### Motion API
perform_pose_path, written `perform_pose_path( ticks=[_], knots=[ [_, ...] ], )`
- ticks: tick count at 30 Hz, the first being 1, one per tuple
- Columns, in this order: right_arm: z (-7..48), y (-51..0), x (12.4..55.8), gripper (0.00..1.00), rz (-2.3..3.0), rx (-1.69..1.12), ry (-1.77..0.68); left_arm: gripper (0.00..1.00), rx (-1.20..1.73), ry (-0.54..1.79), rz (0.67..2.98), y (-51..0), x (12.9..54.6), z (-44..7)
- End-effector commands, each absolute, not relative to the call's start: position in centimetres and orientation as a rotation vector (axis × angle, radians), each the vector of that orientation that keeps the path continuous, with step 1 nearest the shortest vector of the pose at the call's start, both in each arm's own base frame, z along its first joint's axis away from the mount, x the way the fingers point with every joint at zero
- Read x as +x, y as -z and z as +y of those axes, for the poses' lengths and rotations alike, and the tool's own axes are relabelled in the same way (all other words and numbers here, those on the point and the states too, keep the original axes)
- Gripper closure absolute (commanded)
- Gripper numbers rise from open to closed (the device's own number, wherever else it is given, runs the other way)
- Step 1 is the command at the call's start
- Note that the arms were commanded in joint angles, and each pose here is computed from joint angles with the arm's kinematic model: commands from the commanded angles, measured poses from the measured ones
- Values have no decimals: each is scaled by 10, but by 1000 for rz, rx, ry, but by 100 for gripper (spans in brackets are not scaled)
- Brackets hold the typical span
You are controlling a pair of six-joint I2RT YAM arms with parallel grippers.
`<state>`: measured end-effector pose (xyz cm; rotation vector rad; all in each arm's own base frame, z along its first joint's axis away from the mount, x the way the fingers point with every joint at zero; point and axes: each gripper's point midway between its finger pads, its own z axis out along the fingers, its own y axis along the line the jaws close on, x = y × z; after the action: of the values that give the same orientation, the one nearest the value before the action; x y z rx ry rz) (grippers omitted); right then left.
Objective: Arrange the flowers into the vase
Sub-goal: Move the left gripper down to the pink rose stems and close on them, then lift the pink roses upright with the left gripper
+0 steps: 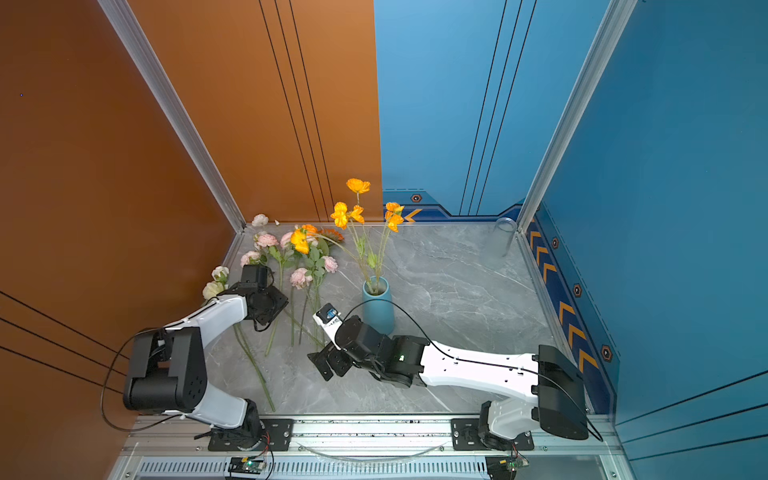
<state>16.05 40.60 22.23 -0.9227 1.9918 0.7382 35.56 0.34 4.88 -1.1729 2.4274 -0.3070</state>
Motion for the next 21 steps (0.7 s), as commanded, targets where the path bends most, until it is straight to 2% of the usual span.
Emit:
perform_pose_path(
  ticks=[1,9,21],
  knots=[
    [404,-234,161,0,1974,-891,-775,60,-1177,276,2383,-55,370,8],
    [398,-234,161,0,1974,-880,-770,66,-1205,237,2421,-37,366,7],
    [394,-230,165,0,1991,-873,-767,69,-1236,221,2457,-17,359,1]
  ],
)
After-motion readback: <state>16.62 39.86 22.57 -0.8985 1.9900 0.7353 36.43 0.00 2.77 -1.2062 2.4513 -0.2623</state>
